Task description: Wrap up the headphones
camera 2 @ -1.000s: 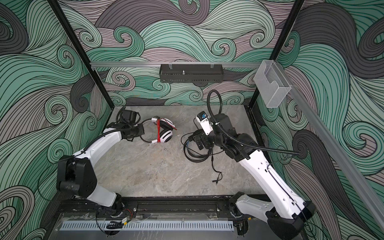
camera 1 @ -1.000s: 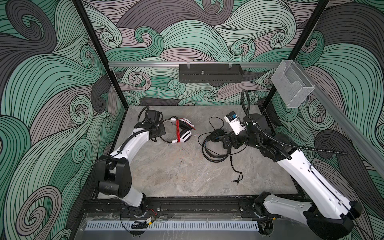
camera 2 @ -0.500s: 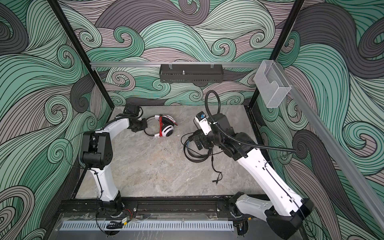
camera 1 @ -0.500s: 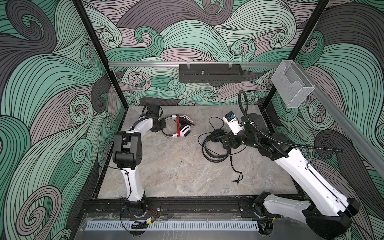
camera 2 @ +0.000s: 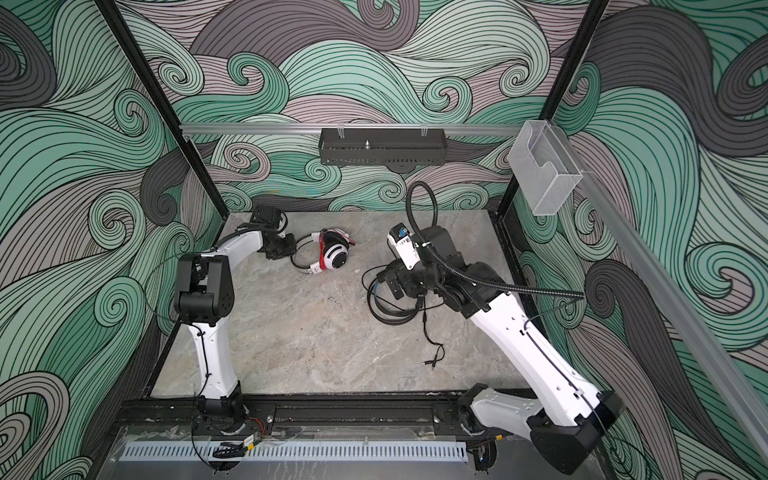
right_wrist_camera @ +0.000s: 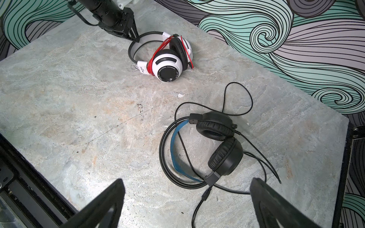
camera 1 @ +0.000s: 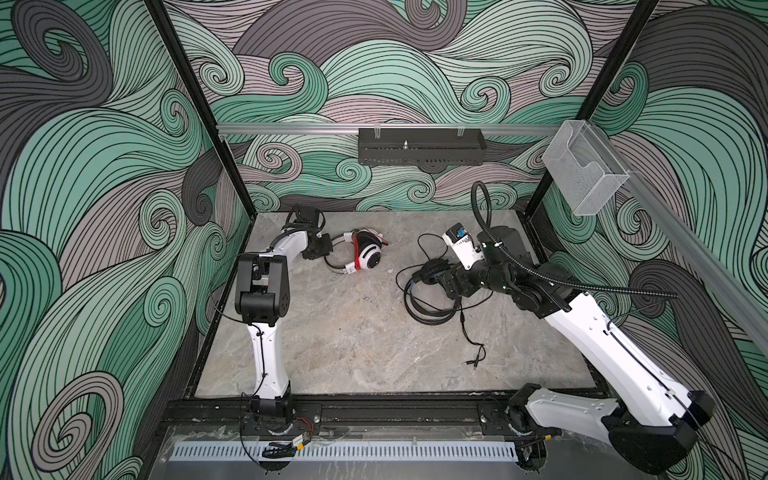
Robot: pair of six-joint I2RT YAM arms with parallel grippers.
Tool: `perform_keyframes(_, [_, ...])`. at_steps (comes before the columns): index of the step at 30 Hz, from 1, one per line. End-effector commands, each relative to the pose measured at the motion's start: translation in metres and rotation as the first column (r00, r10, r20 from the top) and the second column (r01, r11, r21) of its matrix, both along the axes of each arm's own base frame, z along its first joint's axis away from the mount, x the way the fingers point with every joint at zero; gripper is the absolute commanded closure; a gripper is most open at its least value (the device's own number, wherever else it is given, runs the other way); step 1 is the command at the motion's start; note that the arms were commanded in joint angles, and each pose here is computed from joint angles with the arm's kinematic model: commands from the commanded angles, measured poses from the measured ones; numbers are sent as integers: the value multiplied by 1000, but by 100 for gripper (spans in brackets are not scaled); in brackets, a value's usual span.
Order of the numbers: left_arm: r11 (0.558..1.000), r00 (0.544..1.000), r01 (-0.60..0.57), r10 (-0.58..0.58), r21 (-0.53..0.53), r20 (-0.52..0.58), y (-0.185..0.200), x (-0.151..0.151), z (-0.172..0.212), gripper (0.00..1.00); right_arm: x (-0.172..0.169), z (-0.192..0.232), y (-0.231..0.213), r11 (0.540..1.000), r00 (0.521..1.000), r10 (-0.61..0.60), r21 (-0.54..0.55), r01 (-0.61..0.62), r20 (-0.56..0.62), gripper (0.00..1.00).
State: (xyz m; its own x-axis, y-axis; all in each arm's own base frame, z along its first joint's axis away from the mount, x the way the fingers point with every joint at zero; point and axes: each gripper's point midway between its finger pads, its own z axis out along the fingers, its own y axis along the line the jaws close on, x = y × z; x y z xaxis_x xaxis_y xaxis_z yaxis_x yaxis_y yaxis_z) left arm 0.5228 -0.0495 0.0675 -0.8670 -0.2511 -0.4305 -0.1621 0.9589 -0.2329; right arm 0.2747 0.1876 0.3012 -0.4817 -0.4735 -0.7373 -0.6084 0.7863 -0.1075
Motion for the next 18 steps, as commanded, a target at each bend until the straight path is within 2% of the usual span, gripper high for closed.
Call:
perform_keyframes(1, [1000,1000,1,-1,-10,2,3,8,5,71,4,15,3,1000,999,8,7,-8,44,0])
perform_keyframes(6, [998,998,-64,63,28,27,21,2,30,55,3,24,-1,1000,998,-3,2,3,58,0])
perform_keyframes(9, [995,996,-77,74,59,47,27,-15,56,44,3,24,-7,999,998,-28,-15,29,55,1])
perform_keyframes(13, [999,996,-39,38,12,75,7,-61,92,39,0,19,-9,998,998,-55,-2,55,35,1])
perform_keyframes(18, [999,998,16,-13,-44,61,-60,-144,111,38,-2,5,-8,997,997,-80,21,80,-9,0])
